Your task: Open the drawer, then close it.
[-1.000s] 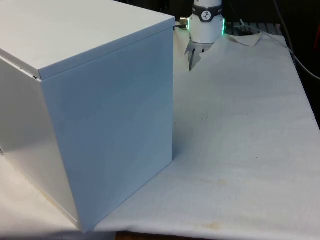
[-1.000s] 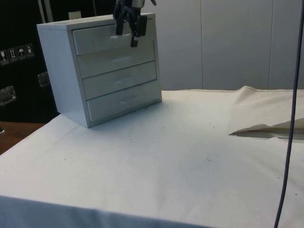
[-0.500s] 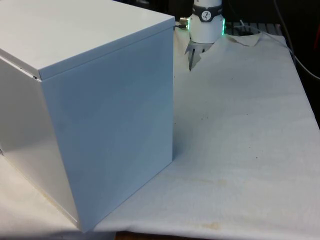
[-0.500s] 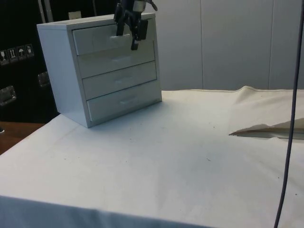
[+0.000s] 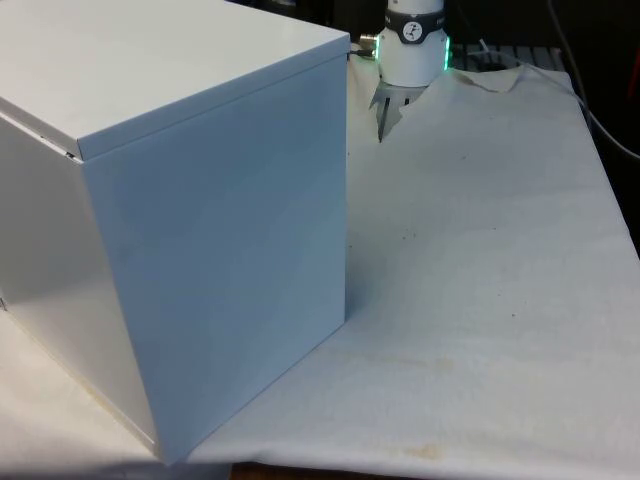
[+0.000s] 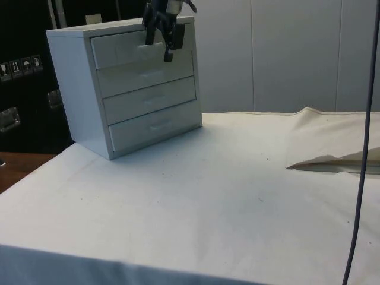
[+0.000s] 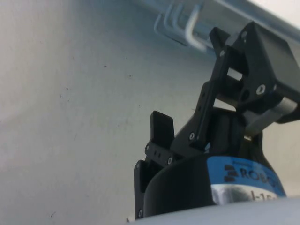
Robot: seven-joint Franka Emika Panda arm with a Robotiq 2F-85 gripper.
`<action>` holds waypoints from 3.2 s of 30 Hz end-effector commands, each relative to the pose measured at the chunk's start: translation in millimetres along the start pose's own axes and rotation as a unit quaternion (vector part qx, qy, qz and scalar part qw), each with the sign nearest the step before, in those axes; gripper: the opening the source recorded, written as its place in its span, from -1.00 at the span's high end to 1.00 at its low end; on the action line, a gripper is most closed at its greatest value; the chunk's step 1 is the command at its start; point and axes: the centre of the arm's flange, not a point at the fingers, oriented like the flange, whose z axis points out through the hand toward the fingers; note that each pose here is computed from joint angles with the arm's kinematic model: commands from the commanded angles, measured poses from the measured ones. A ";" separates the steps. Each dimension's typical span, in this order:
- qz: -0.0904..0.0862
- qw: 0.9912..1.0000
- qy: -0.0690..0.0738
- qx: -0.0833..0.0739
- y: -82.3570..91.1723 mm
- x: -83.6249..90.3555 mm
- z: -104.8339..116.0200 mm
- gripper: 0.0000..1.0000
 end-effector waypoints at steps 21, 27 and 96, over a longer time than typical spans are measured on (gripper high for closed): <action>0.001 1.000 0.000 -0.006 6.2 2.5 -0.3 0.37; 0.000 1.000 -0.001 -0.008 9.8 5.2 0.6 1.00; -0.043 0.999 0.027 0.016 -98.9 -17.1 -55.6 1.00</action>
